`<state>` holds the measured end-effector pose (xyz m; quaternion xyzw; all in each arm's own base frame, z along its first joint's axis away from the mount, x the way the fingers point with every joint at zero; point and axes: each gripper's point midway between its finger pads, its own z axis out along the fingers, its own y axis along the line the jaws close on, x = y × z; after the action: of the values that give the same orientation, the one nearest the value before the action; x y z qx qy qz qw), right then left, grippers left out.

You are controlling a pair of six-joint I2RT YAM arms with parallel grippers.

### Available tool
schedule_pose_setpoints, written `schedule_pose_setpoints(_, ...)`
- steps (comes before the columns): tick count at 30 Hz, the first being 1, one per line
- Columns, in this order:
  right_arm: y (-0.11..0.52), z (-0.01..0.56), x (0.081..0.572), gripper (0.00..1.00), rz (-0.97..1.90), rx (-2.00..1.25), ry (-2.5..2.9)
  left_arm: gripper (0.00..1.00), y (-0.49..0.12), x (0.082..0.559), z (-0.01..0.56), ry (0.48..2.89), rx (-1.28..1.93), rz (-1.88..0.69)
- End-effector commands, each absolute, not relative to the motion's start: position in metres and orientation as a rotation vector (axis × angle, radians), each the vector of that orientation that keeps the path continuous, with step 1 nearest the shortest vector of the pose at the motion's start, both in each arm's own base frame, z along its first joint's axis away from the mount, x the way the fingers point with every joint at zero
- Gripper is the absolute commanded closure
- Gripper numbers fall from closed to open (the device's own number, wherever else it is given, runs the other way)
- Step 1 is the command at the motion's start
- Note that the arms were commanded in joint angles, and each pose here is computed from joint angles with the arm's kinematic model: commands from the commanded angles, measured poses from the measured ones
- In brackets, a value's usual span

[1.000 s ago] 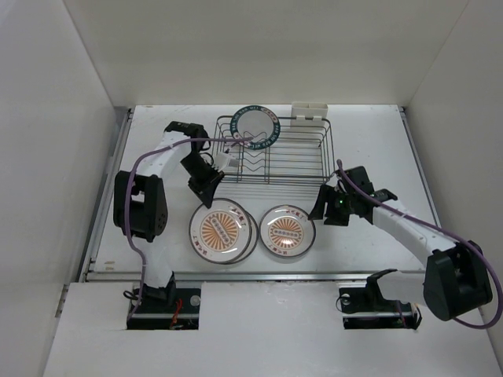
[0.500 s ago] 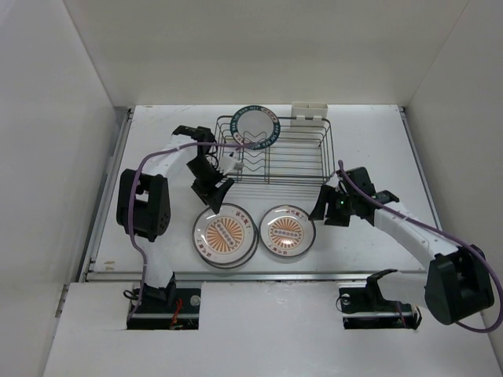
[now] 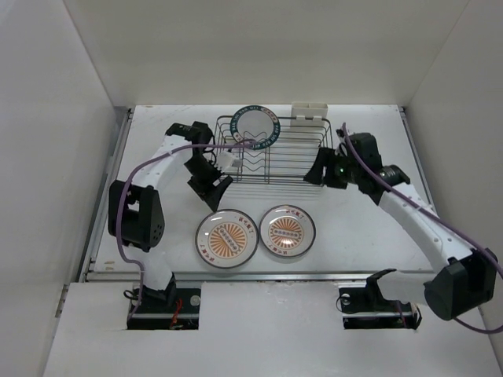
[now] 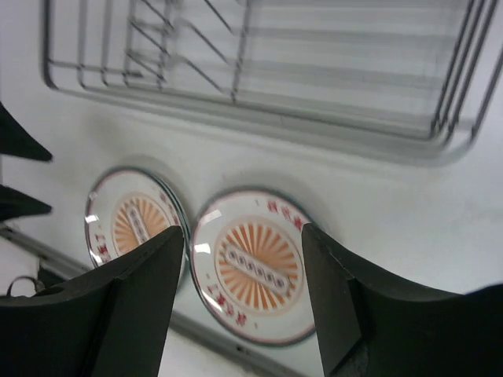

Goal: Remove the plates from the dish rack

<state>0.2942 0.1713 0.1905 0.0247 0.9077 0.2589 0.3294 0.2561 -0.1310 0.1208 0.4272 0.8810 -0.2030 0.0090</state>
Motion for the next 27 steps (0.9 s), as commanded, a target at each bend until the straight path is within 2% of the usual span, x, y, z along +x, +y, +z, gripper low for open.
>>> schedule_pose_setpoints(1, 0.187, 0.267, 0.352, 0.33, 0.605, -0.042, 2.137, 0.35, -0.124, 0.278, 0.162, 2.656, 1.159, -0.475)
schedule_pose_setpoints(4, 0.197, 0.272, 0.401, 0.33, 0.505, -0.100, 2.108, 0.33, -0.099, 0.309, 0.193, 2.624, 0.801, -0.247)
schedule_pose_setpoints(5, 0.204, 0.301, 0.418, 0.33, 0.508, -0.123, 2.040, 0.31, -0.092, 0.324, 0.200, 2.587, 0.702, -0.188)
schedule_pose_setpoints(7, 0.220, 0.288, 0.452, 0.31, 0.461, -0.215, 2.033, 0.26, -0.070, 0.337, 0.217, 2.567, 0.489, -0.075)
schedule_pose_setpoints(8, 0.228, 0.315, 0.467, 0.29, 0.471, -0.246, 1.966, 0.26, -0.055, 0.342, 0.221, 2.561, 0.397, -0.041)
schedule_pose_setpoints(9, 0.238, 0.289, 0.488, 0.29, 0.454, -0.286, 2.003, 0.26, -0.046, 0.345, 0.225, 2.558, 0.338, -0.014)
schedule_pose_setpoints(11, 0.255, 0.284, 0.523, 0.26, 0.426, -0.392, 1.961, 0.26, -0.023, 0.349, 0.226, 2.561, 0.203, 0.045)
schedule_pose_setpoints(15, 0.274, 0.285, 0.557, 0.23, 0.431, -0.463, 1.898, 0.26, -0.007, 0.354, 0.213, 2.606, 0.115, 0.068)
schedule_pose_setpoints(16, 0.280, 0.268, 0.569, 0.23, 0.425, -0.472, 1.897, 0.26, -0.001, 0.354, 0.213, 2.607, 0.084, 0.081)
schedule_pose_setpoints(21, 0.290, 0.253, 0.591, 0.22, 0.417, -0.499, 1.838, 0.26, 0.004, 0.356, 0.195, 2.660, 0.078, 0.122)
schedule_pose_setpoints(24, 0.300, 0.245, 0.594, 0.29, 0.457, -0.539, 1.816, 0.26, 0.005, 0.356, 0.185, 2.690, 0.066, 0.133)
schedule_pose_setpoints(25, 0.300, 0.245, 0.594, 0.37, 0.457, -0.539, 1.816, 0.26, 0.005, 0.357, 0.182, 2.699, 0.066, 0.133)
schedule_pose_setpoints(27, 0.301, 0.240, 0.597, 0.45, 0.450, -0.547, 1.805, 0.26, 0.005, 0.359, 0.183, 2.690, 0.066, 0.133)
